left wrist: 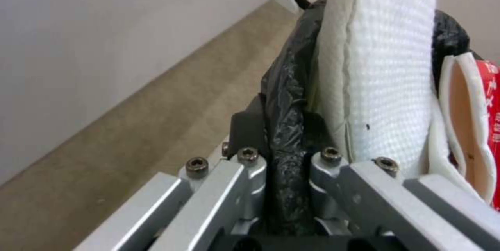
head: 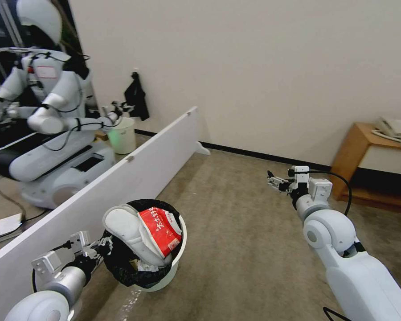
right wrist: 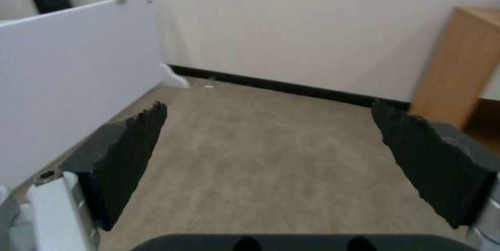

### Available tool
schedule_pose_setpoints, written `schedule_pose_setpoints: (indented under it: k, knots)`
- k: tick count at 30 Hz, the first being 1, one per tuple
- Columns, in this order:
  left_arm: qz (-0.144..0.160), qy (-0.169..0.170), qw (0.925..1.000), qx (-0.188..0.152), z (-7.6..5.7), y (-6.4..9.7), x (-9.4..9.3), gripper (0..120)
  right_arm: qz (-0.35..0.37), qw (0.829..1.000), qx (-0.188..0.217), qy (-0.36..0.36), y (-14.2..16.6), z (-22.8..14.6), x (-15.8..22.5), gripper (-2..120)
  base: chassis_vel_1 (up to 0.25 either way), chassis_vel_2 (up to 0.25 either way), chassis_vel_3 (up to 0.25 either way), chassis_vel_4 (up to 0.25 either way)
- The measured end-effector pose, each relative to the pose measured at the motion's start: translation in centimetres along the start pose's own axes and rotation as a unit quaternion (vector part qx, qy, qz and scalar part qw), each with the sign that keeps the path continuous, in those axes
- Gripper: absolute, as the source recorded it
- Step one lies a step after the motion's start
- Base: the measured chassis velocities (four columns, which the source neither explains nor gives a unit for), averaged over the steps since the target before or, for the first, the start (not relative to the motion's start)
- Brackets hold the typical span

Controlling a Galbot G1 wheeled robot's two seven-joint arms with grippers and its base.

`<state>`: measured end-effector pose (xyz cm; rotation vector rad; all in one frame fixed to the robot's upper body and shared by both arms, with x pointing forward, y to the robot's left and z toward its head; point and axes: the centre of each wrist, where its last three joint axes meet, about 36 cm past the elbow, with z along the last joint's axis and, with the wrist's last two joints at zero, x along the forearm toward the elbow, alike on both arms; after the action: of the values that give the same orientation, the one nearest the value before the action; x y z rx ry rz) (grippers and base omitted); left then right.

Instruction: Pick up the trash bin, then pick up the garbage from the floor and place it into the trash bin.

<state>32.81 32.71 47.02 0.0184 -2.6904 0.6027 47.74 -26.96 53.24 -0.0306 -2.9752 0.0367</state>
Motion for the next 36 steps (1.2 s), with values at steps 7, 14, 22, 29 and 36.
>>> schedule_pose_setpoints:
  k: [7,14,22,29,36]
  knots:
    - [0.0,0.0,1.0,0.002,0.0,0.0,0.0,4,-0.002,1.0,0.001,-0.002,0.4,0.2,-0.1,100,-0.111,-0.119,-0.11,-0.115]
    - [0.0,0.001,1.0,0.003,0.0,0.1,0.0,4,-0.002,1.0,0.001,-0.012,0.6,0.5,-0.4,100,-0.115,-0.127,-0.115,-0.108]
    - [-0.002,-0.002,0.9999,0.01,0.0,0.2,-0.2,4,-0.022,0.999,0.007,-0.025,0.4,1.0,-0.4,100,-0.069,-0.068,-0.059,-0.07]
    - [-0.003,-0.003,0.9999,0.013,0.0,0.3,-0.3,4,-0.034,0.999,0.009,-0.035,0.4,1.2,-0.6,100,0.0,0.0,0.0,0.0]
    - [-0.004,-0.003,0.9999,0.015,0.1,0.3,-0.4,4,-0.039,0.998,0.009,-0.041,0.7,1.5,-0.7,100,0.0,0.0,0.0,0.0]
